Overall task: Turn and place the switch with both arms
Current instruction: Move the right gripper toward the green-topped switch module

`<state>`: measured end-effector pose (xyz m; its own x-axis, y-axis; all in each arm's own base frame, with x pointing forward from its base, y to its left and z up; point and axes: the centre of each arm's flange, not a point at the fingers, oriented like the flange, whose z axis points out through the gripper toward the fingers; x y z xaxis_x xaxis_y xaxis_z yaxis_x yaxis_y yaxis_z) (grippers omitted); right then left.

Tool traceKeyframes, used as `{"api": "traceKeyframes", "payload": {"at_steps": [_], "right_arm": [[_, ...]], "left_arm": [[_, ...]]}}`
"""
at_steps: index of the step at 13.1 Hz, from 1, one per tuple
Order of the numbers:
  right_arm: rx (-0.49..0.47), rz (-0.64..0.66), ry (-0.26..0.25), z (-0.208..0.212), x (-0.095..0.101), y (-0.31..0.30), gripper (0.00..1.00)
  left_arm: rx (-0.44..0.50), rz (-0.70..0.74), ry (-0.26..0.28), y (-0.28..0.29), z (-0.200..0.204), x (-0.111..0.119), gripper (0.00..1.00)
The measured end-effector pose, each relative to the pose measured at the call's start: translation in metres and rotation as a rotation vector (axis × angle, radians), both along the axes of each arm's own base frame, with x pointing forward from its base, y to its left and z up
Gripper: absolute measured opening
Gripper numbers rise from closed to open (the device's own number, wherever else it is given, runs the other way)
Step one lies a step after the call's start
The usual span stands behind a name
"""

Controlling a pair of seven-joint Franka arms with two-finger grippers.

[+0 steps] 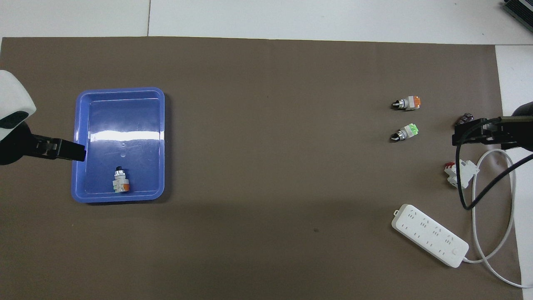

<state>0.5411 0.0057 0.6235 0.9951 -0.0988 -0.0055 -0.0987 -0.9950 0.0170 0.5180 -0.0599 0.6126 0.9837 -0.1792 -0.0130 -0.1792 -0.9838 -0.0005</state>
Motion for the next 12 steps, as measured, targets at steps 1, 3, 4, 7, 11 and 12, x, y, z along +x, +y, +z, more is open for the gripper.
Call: {"api": "traceKeyframes", "payload": {"at_steps": [1, 3, 4, 7, 11, 12], "right_arm": [[0.000, 0.000, 0.000, 0.0000, 0.0000, 0.0000, 1.00], [0.000, 0.003, 0.000, 0.0000, 0.0000, 0.0000, 1.00], [0.000, 0.009, 0.000, 0.0000, 0.0000, 0.0000, 1.00], [0.000, 0.028, 0.000, 0.0000, 0.0000, 0.0000, 1.00], [0.001, 0.155, 0.002, 0.0000, 0.0000, -0.0008, 1.00], [0.002, 0.206, 0.003, 0.0000, 0.0001, -0.0013, 1.00]], "left_arm": [[0.000, -0.001, -0.002, -0.0004, -0.0008, -0.0002, 1.00], [0.000, 0.000, -0.005, -0.0001, -0.0005, -0.0012, 1.00], [0.000, 0.001, -0.007, 0.0004, 0.0001, -0.0016, 1.00], [0.000, 0.001, -0.005, 0.0009, -0.0004, -0.0022, 1.00], [0.001, -0.002, -0.002, -0.0011, -0.0014, -0.0032, 1.00], [0.001, -0.006, 0.000, -0.0028, -0.0019, -0.0037, 1.00]]}}
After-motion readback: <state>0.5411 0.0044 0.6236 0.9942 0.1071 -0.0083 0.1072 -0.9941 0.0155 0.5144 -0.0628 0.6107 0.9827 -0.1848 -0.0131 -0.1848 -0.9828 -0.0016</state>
